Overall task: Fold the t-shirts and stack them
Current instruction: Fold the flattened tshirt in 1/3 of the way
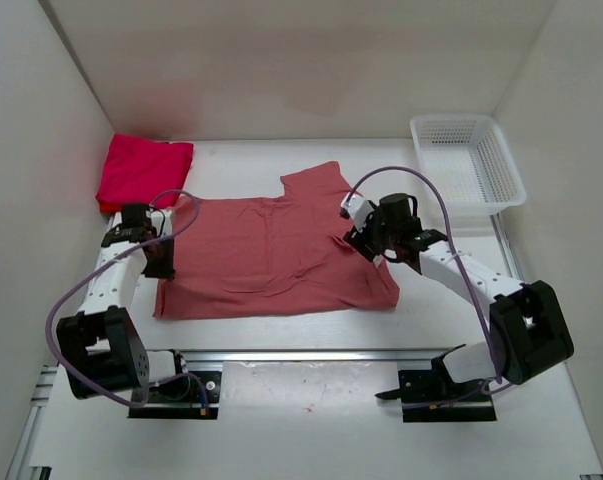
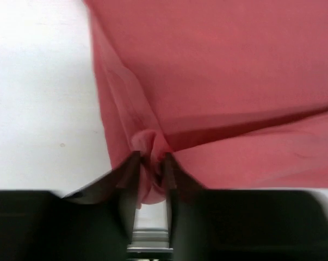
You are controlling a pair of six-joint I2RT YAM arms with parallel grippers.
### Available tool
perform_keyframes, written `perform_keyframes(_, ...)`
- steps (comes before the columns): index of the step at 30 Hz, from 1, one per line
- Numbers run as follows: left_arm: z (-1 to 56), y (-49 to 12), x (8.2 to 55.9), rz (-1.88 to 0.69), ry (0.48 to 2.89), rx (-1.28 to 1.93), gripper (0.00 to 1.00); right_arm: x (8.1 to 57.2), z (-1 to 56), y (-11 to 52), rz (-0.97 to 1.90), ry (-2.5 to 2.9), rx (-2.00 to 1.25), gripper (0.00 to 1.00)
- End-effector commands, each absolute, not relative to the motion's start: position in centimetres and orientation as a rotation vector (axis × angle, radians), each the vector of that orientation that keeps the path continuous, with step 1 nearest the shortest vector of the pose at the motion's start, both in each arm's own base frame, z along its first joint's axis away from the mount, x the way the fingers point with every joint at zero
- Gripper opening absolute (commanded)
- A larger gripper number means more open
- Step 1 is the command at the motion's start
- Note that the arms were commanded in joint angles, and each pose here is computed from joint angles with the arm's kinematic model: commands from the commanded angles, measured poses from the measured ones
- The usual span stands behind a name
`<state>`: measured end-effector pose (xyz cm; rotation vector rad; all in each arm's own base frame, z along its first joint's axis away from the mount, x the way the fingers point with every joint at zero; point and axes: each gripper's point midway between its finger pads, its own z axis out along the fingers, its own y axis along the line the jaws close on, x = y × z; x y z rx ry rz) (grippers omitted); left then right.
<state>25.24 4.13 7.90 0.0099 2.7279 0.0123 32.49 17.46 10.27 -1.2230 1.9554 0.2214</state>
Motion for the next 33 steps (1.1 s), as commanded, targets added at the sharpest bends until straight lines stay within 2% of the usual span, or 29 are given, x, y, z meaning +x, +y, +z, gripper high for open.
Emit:
perform_keyframes(1, 9.9, 6.3, 28.4, 0.103, 2.622, -0.066, 0.38, 37.8, 13.0, 14.8, 0.011, 1.934, -1.014, 0.64)
perform_keyframes(3, 10.2, 7.6, 28.8, 0.165, 2.624, -0.096, 0.55, 38.8, 13.8, 12.4, 0.011, 2.015, -0.899, 0.65)
perform_keyframes(4, 10.1, 8.0, 28.7, 0.186, 2.635, -0.101, 0.58, 39.4, 15.0, 12.0, 0.038, 2.036, -0.825, 0.65)
perform_keyframes(5, 10.7, 8.9, 28.6, 0.217, 2.631, -0.117, 0.72, 38.2, 14.6, 11.1, 0.119, 2.113, -0.808, 0.65)
perform_keyframes(8, 11.0, 10.0, 27.2, 0.214, 2.655, -0.144, 0.77, 33.1, 14.0, 11.7, 0.333, 2.272, -0.904, 0.63)
perform_keyframes(12, 8.6, 6.6, 23.1, -0.053, 2.856, -0.043, 0.77, 24.1, 10.4, 12.6, 0.494, 2.484, -1.035, 0.63)
perform_keyframes(14, 6.6, 6.0, 20.9, -0.01, 2.971, 0.015, 0.79, 21.0, 9.0, 12.5, 0.558, 2.547, -0.993, 0.63)
perform_keyframes(18, 4.9, 7.9, 20.8, 0.121, 2.969, -0.029, 0.79, 19.0, 6.3, 11.2, 0.543, 2.662, -0.886, 0.61)
perform_keyframes(26, 3.1, 8.0, 22.2, 0.165, 2.982, 0.046, 0.77, 20.3, 4.1, 11.2, 0.565, 2.666, -0.764, 0.59)
perform_keyframes(30, 2.7, 8.5, 22.3, 0.227, 2.979, 0.09, 0.7, 20.2, 2.6, 11.6, 0.57, 2.668, -0.739, 0.48)
perform_keyframes(32, 2.5, 8.8, 22.4, 0.281, 2.975, 0.116, 0.67, 20.0, 1.9, 11.6, 0.59, 2.691, -0.711, 0.35)
perform_keyframes(33, 2.6, 8.8, 22.7, 0.293, 2.966, 0.139, 0.65, 20.1, 1.8, 11.6, 0.596, 2.7, -0.689, 0.25)
